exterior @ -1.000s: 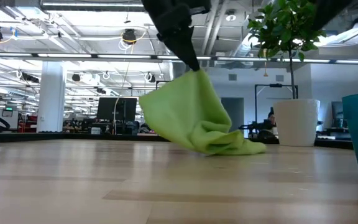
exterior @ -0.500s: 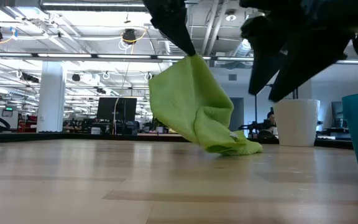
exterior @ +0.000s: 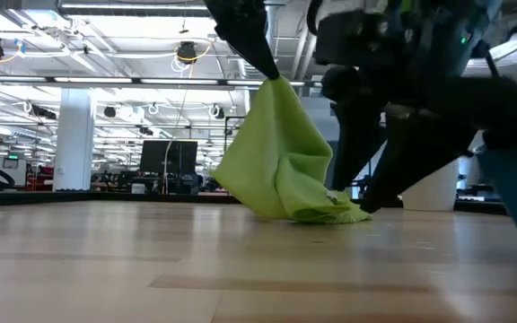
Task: Fold microfiber towels
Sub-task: Fold the green towel
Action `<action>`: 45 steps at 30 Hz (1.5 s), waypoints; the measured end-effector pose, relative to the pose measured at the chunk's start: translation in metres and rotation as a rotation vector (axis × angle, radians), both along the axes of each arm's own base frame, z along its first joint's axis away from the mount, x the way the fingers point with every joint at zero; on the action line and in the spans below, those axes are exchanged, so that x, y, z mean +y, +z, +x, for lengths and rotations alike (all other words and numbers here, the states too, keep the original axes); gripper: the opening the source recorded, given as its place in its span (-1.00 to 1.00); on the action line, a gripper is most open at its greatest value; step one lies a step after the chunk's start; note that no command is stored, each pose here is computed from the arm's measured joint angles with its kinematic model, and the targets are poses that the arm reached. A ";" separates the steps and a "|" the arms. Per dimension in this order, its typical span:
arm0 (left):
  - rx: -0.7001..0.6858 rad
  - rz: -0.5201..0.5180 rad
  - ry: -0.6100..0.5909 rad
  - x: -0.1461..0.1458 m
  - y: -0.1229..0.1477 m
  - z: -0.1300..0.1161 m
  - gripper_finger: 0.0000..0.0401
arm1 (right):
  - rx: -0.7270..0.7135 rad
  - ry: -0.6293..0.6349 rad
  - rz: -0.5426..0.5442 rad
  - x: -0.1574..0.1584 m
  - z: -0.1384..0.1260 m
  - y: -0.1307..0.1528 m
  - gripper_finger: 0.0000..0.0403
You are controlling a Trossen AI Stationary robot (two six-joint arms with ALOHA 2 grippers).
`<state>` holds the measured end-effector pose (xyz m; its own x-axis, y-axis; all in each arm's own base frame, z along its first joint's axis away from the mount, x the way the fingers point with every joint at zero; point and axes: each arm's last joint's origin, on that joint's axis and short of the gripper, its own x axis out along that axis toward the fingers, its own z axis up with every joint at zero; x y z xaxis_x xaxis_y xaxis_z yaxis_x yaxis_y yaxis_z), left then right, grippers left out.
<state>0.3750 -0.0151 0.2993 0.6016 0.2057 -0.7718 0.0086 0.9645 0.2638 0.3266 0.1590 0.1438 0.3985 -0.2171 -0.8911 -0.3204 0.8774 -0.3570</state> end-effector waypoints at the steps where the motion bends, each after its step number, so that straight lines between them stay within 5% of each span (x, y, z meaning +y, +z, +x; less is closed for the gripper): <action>1: 0.003 0.000 0.000 0.000 0.000 0.000 -1.00 | -0.007 -0.004 -0.004 -0.001 0.001 -0.001 0.19; 17: 0.005 0.007 -0.010 0.000 0.000 0.000 -1.00 | 0.066 -0.023 -0.097 -0.011 -0.007 -0.002 0.19; 31: 0.003 0.006 -0.009 0.000 0.000 0.000 -1.00 | 0.060 -0.022 -0.098 -0.011 -0.016 0.027 0.19; 45: 0.034 0.005 -0.005 0.000 -0.002 -0.002 -1.00 | -0.270 -0.031 0.149 0.016 -0.021 0.079 0.19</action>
<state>0.3729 -0.0150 0.2969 0.5757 0.2069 -0.7910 0.0225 0.9631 0.2682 0.3053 0.1749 0.2231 0.6202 -0.1073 -0.7770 -0.2042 0.9344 -0.2920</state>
